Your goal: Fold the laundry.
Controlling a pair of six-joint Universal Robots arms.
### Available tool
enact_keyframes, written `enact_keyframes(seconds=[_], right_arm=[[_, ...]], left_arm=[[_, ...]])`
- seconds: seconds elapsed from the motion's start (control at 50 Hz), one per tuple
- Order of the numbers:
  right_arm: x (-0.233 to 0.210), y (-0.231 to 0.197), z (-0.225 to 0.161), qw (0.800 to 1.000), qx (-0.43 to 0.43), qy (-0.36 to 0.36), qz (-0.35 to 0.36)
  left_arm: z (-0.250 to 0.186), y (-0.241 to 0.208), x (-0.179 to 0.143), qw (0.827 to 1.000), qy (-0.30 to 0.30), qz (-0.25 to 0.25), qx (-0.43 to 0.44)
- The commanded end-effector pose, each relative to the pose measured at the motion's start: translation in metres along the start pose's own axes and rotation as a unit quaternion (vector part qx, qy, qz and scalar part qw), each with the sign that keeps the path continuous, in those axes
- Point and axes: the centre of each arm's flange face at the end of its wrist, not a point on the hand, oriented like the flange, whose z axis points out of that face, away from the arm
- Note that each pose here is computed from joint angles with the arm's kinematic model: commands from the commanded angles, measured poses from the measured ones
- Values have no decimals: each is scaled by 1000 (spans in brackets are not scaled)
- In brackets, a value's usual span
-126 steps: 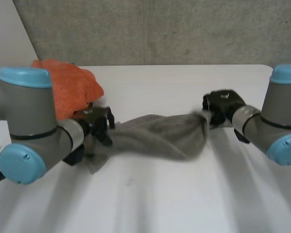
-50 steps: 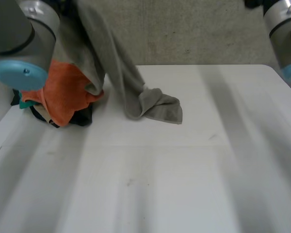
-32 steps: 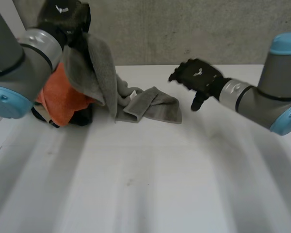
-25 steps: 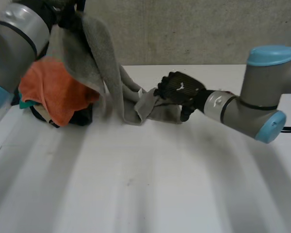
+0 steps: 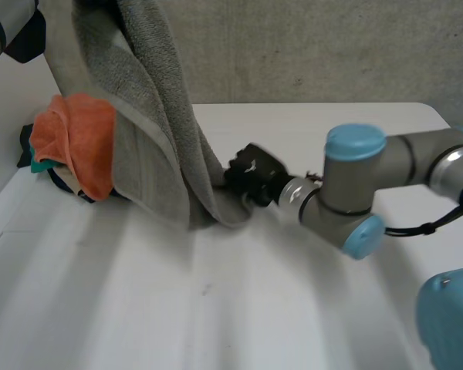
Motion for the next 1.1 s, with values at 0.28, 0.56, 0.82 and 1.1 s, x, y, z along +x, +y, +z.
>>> enact_keyframes(seconds=[0.28, 0.56, 0.82, 1.1], right_arm=[[230, -76, -192, 954, -48, 266, 130], [221, -25, -160, 951, -118, 246, 144], [319, -68, -124, 842, 266, 459, 100], [300, -25, -121, 853, 218, 439, 178]], left_arm=[[-45, 56, -19, 976, 3, 23, -215], [-22, 134, 12, 949, 68, 42, -304], [93, 58, -5, 989, -9, 83, 119], [87, 116, -1, 998, -46, 11, 41]])
